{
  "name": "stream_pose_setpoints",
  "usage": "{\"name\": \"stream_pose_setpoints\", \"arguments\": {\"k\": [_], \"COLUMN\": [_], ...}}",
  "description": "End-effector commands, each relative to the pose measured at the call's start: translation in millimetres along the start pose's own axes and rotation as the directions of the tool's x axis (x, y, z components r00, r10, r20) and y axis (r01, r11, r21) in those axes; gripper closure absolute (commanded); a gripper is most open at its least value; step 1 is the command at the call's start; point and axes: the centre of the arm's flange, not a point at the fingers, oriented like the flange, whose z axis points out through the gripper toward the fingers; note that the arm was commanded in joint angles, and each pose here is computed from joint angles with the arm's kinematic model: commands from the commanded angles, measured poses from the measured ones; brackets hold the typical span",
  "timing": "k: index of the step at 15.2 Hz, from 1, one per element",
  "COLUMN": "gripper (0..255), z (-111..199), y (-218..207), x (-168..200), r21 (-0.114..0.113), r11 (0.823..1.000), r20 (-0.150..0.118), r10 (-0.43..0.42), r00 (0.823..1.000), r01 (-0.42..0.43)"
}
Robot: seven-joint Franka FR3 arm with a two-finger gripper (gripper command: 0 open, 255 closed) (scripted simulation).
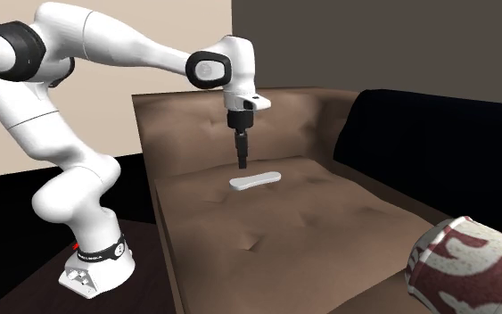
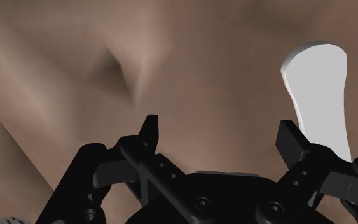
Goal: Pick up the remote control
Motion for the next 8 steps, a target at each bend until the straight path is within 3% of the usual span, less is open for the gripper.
{"name": "stream_pose_setpoints", "arguments": {"k": [1, 8], "gripper": [0, 0], "z": [15.9, 61.6], "y": [-16.8, -90.4], "x": [12.4, 47.4], "r21": [0.002, 0.008], "r11": [0.999, 0.977], "r20": [0.006, 0.026], "r10": [-0.049, -0.215], "r00": [0.999, 0.976], "r01": [0.049, 0.215]}}
